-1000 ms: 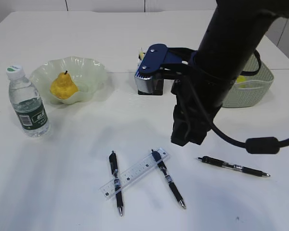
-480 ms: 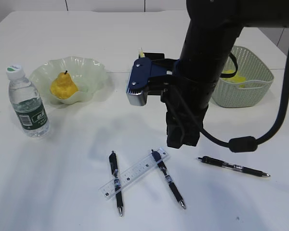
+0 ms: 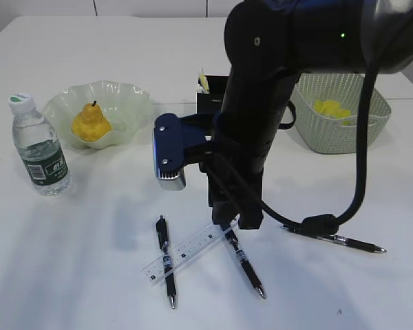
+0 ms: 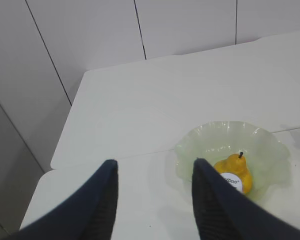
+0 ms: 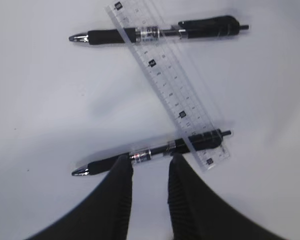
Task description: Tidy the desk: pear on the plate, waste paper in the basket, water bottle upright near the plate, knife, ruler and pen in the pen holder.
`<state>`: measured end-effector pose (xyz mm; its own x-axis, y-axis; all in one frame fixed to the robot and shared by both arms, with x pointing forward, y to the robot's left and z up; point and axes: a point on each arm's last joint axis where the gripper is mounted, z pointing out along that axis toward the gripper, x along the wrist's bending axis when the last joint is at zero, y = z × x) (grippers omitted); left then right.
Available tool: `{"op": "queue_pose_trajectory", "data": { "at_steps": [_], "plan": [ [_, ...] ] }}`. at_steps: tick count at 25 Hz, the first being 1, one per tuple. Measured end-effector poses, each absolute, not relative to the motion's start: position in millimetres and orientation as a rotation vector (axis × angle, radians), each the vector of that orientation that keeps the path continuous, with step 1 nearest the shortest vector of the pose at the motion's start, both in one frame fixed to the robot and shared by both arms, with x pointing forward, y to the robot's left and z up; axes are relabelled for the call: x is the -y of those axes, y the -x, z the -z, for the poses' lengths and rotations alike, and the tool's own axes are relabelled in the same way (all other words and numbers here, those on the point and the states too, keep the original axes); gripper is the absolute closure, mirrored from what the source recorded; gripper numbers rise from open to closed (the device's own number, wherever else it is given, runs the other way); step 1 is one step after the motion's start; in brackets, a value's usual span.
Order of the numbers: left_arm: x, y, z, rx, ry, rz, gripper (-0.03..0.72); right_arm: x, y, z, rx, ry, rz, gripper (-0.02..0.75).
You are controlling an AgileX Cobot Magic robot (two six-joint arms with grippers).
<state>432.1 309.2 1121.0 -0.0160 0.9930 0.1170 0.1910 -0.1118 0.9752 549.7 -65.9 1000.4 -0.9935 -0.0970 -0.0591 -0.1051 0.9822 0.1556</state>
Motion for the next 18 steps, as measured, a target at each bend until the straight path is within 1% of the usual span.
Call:
{"op": "queue_pose_trajectory", "data": {
  "at_steps": [5,18],
  "plan": [
    [-309,-432,-1121,-1.313,-1.424,-1.219,0.347,55,-554,-991,-3.013,0.245,-0.278,0.548],
    [-309,-432,-1121,-1.313,-1.424,-1.219,0.347,52,-554,-992,-3.006,0.241,-0.328,0.546]
  ]
}}
